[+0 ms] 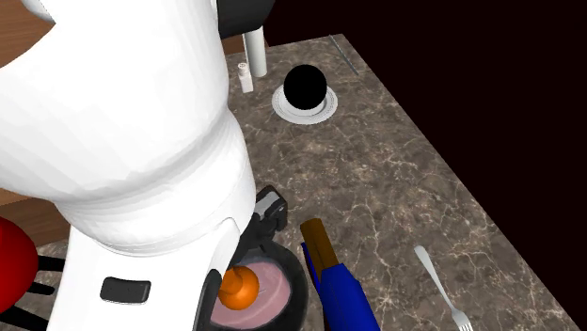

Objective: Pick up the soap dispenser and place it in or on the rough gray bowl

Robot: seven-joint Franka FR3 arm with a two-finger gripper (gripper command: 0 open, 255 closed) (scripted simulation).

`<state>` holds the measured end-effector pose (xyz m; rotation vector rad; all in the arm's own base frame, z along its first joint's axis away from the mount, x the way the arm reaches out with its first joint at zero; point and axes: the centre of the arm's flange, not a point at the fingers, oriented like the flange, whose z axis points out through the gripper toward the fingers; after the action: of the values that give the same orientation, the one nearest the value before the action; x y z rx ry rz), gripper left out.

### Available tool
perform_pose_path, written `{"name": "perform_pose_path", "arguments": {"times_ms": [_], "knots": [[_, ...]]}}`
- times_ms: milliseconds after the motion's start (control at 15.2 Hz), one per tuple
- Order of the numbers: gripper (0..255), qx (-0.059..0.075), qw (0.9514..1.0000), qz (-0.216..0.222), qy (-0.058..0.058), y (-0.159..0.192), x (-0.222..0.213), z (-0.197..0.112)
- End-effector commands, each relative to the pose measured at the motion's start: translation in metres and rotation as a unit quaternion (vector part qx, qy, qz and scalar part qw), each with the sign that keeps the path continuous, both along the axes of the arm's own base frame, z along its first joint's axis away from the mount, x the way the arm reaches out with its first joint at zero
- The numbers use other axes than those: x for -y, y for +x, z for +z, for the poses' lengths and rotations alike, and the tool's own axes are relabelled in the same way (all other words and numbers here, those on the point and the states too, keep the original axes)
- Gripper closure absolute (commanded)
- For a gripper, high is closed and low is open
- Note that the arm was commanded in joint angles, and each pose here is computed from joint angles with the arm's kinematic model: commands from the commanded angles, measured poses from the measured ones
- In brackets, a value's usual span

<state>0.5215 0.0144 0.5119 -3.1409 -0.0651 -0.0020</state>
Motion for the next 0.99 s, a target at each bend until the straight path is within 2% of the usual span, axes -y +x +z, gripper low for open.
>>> {"name": "perform_pose_path", "arguments": {"times_ms": [0, 198, 462, 924], "knots": [[0, 0.000, 1.0000, 0.000, 0.000, 0.000, 0.000, 0.000], [0, 0.000, 1.0000, 0.000, 0.000, 0.000, 0.000, 0.000], [0, 0.000, 1.0000, 0.000, 0.000, 0.000, 0.000, 0.050], [0, 0.000, 1.0000, 0.000, 0.000, 0.000, 0.000, 0.050]]}}
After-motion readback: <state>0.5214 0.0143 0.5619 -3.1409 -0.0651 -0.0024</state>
